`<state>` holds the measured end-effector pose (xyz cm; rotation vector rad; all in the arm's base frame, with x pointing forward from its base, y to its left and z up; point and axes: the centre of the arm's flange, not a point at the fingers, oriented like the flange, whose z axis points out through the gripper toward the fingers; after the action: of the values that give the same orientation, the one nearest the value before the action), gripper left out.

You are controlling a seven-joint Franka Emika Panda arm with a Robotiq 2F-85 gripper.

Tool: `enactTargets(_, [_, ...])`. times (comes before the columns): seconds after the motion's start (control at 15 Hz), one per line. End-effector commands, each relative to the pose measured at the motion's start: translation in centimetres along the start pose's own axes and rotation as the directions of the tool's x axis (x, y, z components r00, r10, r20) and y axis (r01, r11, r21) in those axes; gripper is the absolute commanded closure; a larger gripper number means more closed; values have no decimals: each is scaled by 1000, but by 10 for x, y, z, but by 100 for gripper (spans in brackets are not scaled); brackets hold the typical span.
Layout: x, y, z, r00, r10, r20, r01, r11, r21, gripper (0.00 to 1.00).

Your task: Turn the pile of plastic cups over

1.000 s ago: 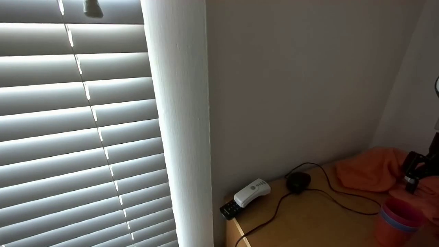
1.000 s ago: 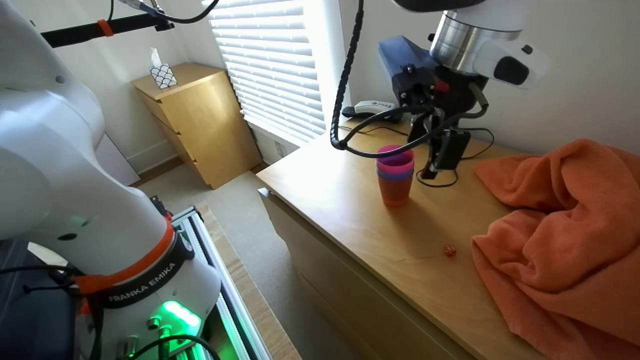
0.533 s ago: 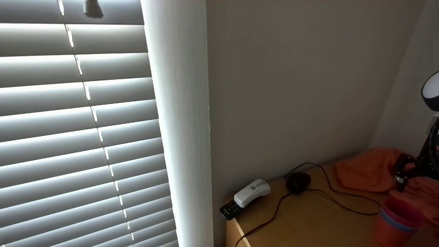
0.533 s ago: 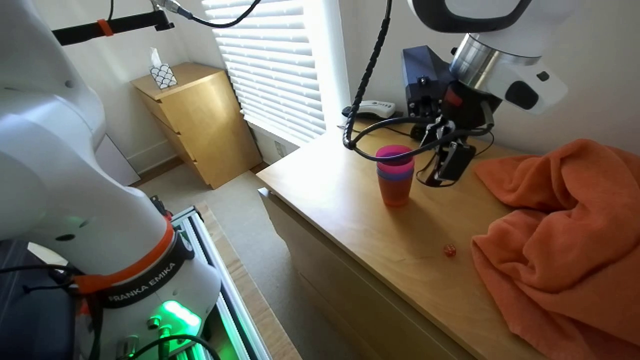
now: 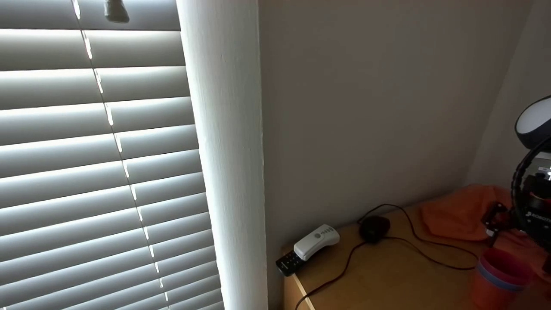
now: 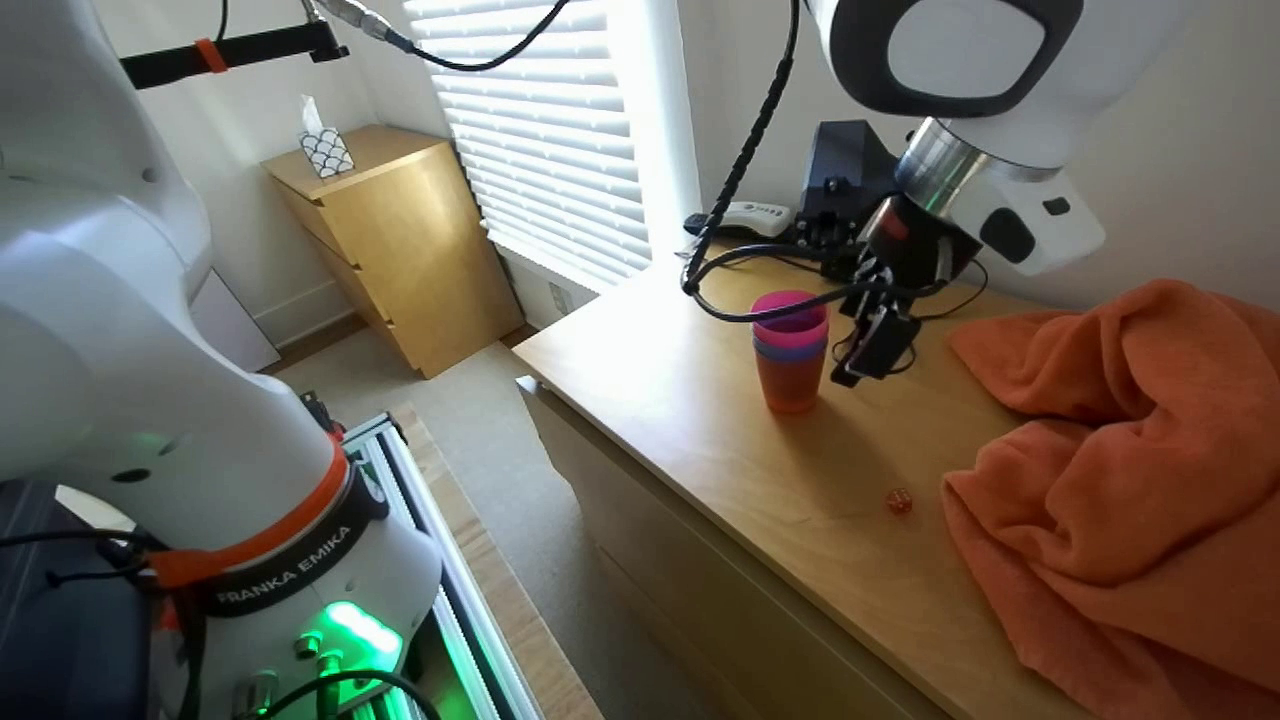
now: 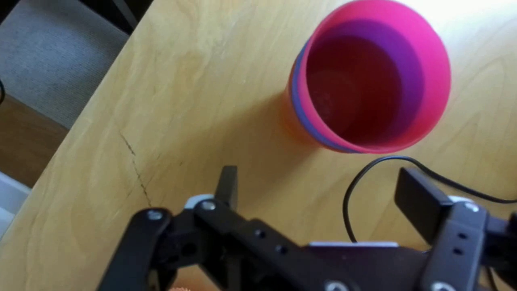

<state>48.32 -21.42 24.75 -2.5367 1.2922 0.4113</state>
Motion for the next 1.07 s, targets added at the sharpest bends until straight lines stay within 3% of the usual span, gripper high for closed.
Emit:
enactTargets(0.0, [19, -8, 22, 992, 110, 56, -112, 993, 32, 0])
enactTargets(0.4, [37, -7, 46, 966, 222, 132, -227, 973, 28, 0])
enactTargets(1.0, [56, 6, 60, 905, 270, 330, -288, 958, 7, 0])
